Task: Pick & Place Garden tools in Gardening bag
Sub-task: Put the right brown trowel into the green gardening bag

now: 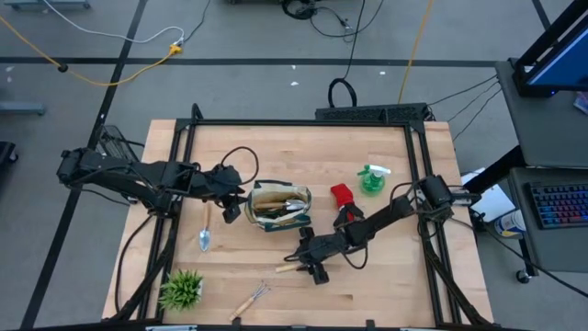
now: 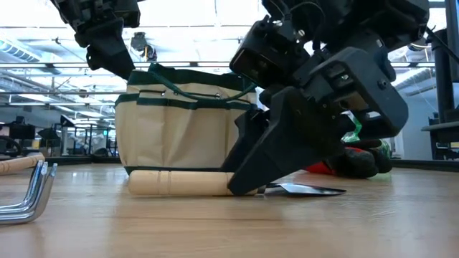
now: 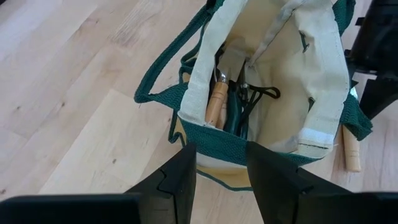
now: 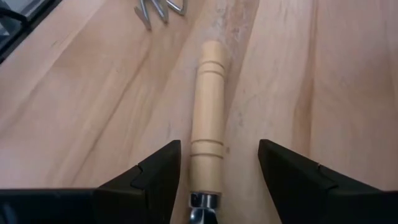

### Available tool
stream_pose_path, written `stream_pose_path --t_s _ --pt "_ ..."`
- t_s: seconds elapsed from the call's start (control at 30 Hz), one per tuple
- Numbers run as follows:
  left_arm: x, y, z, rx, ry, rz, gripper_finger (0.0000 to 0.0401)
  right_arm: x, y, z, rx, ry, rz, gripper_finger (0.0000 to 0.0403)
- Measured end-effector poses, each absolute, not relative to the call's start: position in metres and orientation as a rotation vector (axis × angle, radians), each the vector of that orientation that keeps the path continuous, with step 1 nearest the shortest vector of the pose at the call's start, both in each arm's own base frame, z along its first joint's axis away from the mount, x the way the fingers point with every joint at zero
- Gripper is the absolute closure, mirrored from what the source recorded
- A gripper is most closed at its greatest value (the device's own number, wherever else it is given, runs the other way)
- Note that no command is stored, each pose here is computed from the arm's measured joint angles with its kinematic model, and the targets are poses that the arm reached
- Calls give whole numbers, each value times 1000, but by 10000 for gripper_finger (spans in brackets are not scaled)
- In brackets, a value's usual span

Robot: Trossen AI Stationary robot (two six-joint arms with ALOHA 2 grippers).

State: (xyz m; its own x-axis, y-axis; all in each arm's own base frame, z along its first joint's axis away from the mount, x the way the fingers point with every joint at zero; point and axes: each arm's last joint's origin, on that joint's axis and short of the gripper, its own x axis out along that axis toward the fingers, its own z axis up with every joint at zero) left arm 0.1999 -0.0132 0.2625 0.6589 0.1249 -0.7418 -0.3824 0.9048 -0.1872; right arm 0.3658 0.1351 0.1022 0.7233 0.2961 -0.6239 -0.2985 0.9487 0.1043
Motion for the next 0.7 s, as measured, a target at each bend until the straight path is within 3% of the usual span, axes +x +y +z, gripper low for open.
stream_pose_path --t_s 0.3,0.7 --pt "200 -13 263 -328 806 287 256 364 132 100 -92 715 348 226" --pt "200 -13 263 -319 808 283 256 367 123 99 -96 720 332 336"
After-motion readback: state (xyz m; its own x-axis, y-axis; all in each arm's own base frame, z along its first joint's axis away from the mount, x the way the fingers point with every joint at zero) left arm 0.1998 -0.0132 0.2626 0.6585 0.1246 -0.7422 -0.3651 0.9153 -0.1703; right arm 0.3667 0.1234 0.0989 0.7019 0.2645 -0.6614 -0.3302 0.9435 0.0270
